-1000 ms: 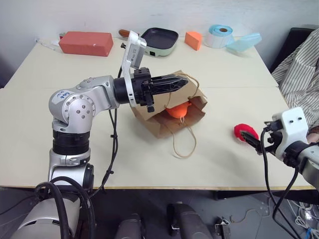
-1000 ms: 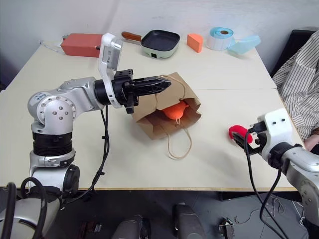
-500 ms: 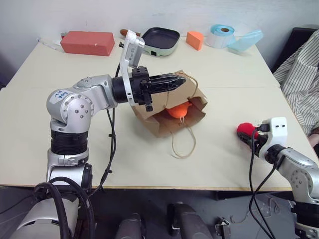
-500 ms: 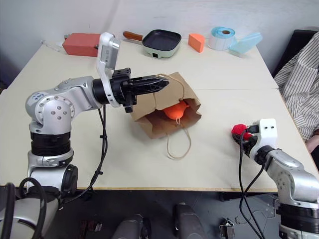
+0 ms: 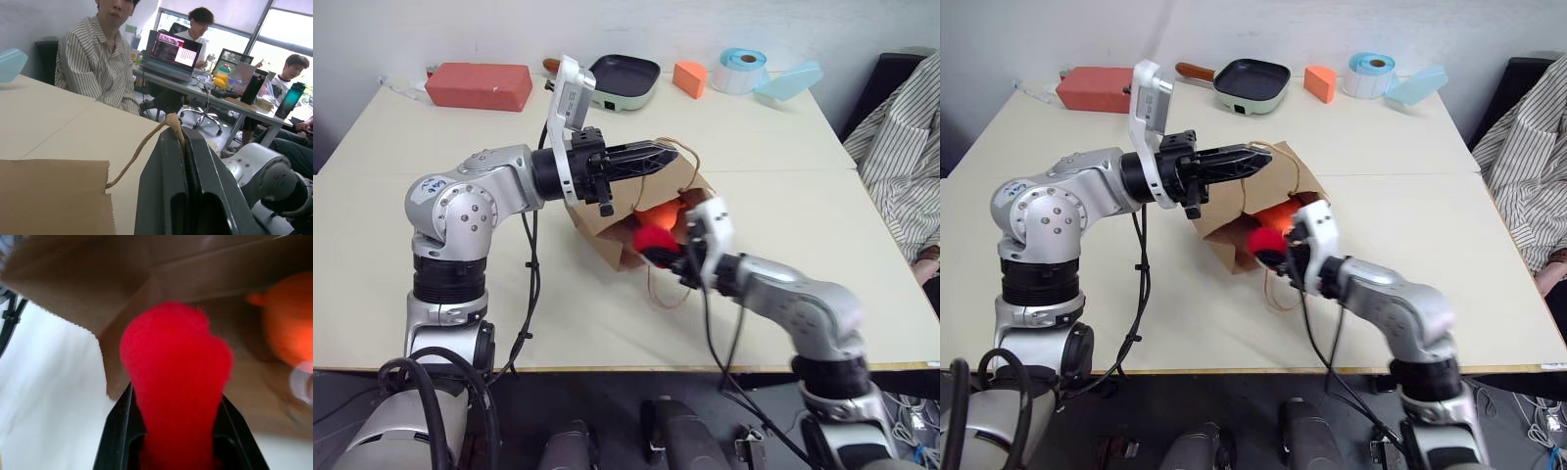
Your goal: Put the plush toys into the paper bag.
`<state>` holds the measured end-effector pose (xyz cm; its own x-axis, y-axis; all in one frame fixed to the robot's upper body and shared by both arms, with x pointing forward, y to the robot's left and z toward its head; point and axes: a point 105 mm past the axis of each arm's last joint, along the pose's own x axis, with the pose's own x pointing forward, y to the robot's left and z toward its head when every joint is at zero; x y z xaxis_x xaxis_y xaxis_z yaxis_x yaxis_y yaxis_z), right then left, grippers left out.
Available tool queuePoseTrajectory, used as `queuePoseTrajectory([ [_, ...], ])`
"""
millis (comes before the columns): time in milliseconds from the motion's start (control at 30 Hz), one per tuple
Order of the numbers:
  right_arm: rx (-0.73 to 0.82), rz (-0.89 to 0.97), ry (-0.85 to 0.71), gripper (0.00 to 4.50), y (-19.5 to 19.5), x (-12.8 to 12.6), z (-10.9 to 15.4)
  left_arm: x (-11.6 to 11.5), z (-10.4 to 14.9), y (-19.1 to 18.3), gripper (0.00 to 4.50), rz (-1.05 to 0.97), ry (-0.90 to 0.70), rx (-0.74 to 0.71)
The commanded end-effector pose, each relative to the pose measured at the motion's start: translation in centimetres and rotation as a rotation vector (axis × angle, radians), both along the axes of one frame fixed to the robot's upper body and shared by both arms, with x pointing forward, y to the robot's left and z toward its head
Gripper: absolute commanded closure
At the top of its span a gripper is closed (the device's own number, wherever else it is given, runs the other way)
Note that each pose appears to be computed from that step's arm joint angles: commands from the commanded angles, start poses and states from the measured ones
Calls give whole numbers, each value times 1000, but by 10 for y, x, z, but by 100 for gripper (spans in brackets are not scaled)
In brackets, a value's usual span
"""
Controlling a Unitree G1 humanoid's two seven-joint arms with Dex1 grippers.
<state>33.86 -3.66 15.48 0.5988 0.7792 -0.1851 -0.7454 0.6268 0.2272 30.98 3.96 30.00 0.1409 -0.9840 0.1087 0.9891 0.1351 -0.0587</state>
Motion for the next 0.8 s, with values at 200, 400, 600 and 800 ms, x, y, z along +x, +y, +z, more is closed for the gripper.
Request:
queuePoseTrajectory([
  [200,-14,-38,-124,366,30,48,23,-10,5,-6,450,-34,-58,-1],
  [400,11,74,-129,155,30,29,31,-7,5,-4,450,-24,-55,-2],
  [600,-4,155,-182,22,-10,-19,49,-5,3,-2,450,-16,-53,-1],
  [800,-125,63,-161,22,-78,-61,38,-4,1,-3,450,-24,-48,3],
])
